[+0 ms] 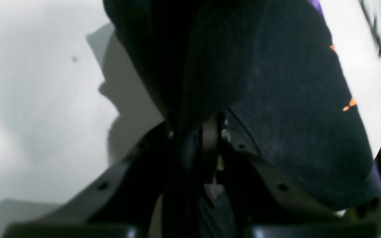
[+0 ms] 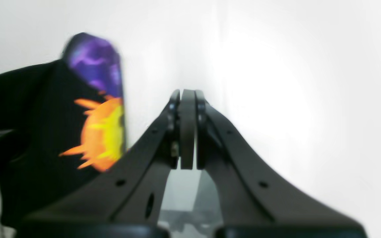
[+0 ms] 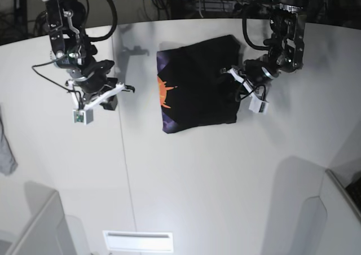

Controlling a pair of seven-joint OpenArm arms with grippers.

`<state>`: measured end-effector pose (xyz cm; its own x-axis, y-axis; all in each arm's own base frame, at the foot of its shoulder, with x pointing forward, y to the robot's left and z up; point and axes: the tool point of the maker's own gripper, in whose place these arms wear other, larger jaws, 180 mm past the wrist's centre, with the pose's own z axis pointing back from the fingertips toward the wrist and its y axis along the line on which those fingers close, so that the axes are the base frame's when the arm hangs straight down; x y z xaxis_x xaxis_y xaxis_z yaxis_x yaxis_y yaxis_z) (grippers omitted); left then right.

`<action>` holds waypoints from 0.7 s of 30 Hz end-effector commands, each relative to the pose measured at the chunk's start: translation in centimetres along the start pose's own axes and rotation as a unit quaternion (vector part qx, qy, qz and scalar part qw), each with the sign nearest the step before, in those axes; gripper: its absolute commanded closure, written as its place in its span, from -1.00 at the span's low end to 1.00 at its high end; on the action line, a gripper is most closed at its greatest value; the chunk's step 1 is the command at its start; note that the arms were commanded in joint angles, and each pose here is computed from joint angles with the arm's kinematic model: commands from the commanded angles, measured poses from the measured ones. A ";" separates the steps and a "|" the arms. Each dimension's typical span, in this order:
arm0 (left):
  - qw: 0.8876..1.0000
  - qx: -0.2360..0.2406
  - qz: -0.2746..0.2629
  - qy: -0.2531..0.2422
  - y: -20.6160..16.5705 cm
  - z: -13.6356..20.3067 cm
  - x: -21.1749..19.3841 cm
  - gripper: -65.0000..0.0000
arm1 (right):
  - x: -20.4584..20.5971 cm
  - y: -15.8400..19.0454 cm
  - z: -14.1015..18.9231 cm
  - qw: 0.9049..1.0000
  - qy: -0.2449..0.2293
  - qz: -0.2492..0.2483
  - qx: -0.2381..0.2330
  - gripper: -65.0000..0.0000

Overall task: Fold the T-shirt properly
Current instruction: 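Release the right gripper and grasp the bundle's edge with the left gripper, then rotate and flatten the folded bundle with the left gripper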

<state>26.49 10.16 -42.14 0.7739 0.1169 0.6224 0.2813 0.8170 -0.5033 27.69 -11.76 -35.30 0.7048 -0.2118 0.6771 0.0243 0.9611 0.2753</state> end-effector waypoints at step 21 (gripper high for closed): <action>0.939 -0.080 -0.301 0.144 -4.3 -3.5 3.3 1.00 | -2.4 -2.9 1.7 0.998 -0.016 -0.038 -0.039 1.00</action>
<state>28.89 5.38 -41.31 0.5842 -0.5300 0.6147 0.7713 0.5982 -0.2173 24.07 -14.18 -37.55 0.7046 -0.2883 0.6484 0.1397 0.9522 0.2716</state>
